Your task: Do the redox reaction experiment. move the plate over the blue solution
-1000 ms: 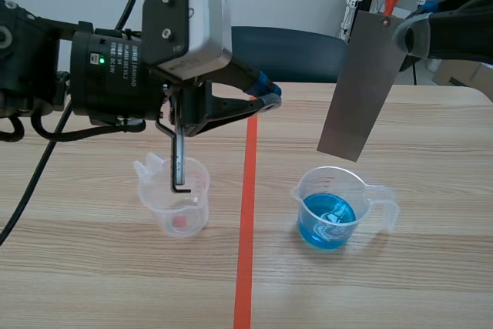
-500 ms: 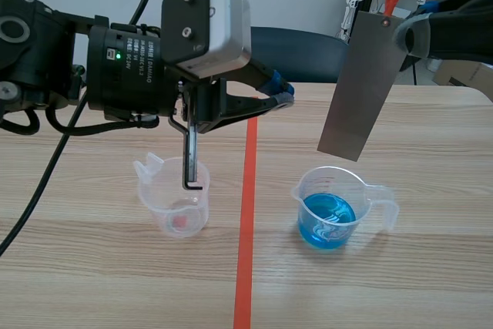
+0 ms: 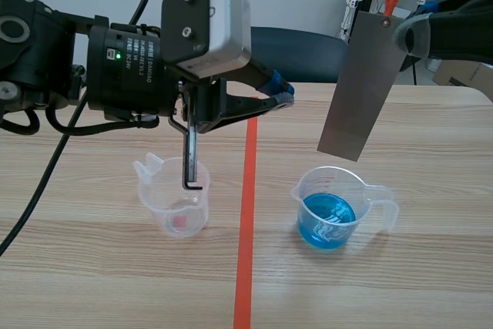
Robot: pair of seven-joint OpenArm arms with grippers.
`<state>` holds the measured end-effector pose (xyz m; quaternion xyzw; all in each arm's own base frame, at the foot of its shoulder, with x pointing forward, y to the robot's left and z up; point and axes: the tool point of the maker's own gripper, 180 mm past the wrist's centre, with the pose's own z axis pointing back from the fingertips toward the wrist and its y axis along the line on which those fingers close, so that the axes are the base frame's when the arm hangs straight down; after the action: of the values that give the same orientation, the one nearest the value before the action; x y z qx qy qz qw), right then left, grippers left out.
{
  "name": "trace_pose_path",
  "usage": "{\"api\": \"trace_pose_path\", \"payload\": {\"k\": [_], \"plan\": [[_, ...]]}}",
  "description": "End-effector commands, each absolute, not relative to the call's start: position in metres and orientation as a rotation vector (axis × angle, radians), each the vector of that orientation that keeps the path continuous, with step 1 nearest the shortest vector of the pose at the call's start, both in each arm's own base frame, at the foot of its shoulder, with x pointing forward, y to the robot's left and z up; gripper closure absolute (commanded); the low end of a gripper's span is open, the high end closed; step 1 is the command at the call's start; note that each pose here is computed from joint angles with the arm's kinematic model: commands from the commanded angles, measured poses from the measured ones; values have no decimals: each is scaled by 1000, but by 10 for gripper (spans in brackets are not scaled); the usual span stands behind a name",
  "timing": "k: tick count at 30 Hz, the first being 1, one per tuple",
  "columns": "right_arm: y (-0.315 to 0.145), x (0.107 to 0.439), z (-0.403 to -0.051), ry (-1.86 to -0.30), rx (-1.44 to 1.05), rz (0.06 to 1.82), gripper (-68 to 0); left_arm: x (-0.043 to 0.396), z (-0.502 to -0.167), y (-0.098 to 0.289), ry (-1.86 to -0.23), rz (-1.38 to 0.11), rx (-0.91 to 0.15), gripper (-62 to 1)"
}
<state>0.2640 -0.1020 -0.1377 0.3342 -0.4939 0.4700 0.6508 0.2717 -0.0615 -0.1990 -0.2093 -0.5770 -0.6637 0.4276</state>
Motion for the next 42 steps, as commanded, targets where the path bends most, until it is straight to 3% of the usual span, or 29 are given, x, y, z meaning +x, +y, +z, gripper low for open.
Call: {"api": "trace_pose_path", "payload": {"k": [1, 42], "plan": [[-102, 266, -123, -1161, 762, 1082, -6, 272, -191, -64, -1475, -1649, -534, -27], [-101, 266, -121, -1170, 769, 1079, -6, 273, -190, -64, -1479, -1646, -532, -27]]}}
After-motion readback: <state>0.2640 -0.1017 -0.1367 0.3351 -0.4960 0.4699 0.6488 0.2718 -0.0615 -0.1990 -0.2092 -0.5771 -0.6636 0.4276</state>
